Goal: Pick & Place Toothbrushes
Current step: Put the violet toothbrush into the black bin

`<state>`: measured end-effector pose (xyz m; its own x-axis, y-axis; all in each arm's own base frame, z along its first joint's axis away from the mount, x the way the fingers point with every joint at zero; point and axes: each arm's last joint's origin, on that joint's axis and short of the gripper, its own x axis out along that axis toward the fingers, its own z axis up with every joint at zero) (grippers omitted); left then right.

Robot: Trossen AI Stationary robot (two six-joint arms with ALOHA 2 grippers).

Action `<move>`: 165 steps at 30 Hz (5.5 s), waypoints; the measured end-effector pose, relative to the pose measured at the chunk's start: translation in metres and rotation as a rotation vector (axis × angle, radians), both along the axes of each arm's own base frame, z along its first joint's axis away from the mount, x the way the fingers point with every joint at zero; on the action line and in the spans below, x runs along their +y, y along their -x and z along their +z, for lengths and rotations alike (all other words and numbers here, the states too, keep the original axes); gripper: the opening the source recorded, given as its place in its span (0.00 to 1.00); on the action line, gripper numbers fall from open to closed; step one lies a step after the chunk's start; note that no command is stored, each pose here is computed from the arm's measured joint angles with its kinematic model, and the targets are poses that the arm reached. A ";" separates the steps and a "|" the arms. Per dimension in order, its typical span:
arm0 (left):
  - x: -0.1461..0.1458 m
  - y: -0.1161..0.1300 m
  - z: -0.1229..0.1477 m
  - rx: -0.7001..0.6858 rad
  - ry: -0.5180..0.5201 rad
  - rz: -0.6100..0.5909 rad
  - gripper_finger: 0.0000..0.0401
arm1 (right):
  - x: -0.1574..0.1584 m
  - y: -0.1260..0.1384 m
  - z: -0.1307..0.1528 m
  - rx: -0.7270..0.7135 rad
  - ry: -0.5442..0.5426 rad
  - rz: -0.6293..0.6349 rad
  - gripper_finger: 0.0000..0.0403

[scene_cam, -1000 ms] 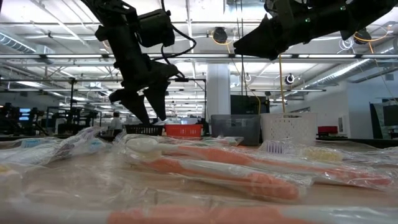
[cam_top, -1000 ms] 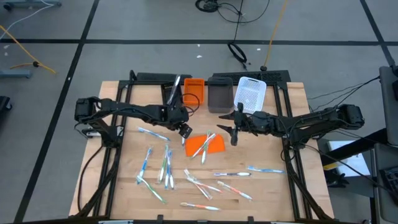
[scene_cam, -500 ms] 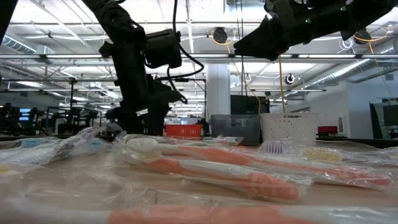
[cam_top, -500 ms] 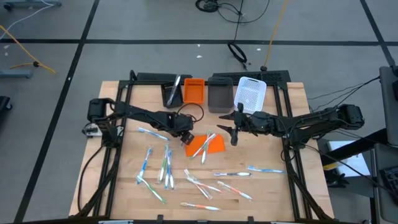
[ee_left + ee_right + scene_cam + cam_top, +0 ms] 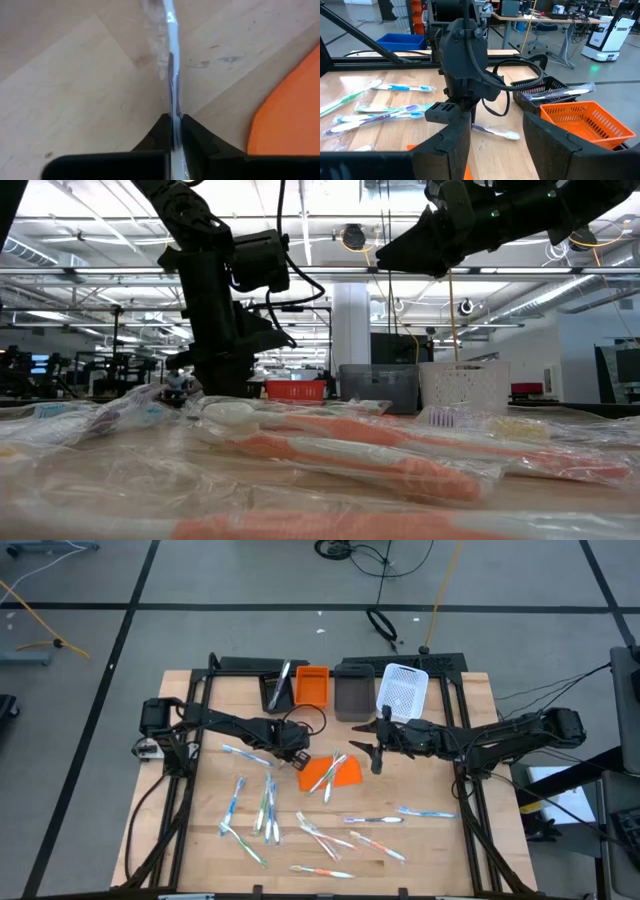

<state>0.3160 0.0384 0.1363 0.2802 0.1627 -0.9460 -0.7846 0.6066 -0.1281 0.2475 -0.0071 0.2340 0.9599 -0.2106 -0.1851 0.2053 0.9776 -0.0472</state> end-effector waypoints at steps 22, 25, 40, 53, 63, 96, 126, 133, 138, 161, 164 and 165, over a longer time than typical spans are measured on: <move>-0.051 -0.023 0.119 -0.750 -0.480 -0.427 0.02 | 0.002 0.002 0.001 -0.144 -0.109 0.062 0.42; -0.054 -0.024 0.123 -0.784 -0.518 -0.458 0.03 | 0.002 0.001 0.004 -0.172 -0.109 0.069 0.42; -0.055 -0.027 0.133 -0.850 -0.623 -0.515 0.02 | 0.002 0.002 0.019 -0.328 -0.102 0.079 0.42; -0.056 -0.027 0.136 -0.874 -0.640 -0.519 0.04 | 0.000 -0.010 0.019 -0.420 -0.126 0.098 0.42; -0.056 -0.027 0.135 -0.869 -0.643 -0.523 0.06 | -0.002 -0.043 0.014 -0.385 -0.100 0.148 0.25; -0.055 -0.025 0.127 -0.730 -0.708 -0.533 0.60 | -0.028 -0.031 0.017 -0.165 -0.106 0.076 0.03; -0.051 -0.020 0.119 -0.592 -0.749 -0.485 0.61 | -0.043 -0.080 0.065 0.086 -0.057 0.047 0.03; -0.047 -0.020 0.119 -0.570 -0.774 -0.446 0.61 | -0.044 -0.092 0.056 0.109 -0.079 0.081 0.03; -0.041 -0.020 0.118 -0.569 -0.761 -0.400 0.61 | -0.043 -0.092 0.063 0.069 -0.066 0.086 0.03; -0.033 -0.020 0.117 -0.591 -0.709 -0.349 0.02 | -0.042 -0.093 0.062 0.073 -0.063 0.113 0.10; -0.033 -0.019 0.117 -0.583 -0.705 -0.347 0.02 | -0.042 -0.093 0.061 0.075 -0.064 0.113 0.17; -0.033 -0.019 0.117 -0.584 -0.704 -0.344 0.02 | -0.042 -0.093 0.061 0.074 -0.064 0.114 0.19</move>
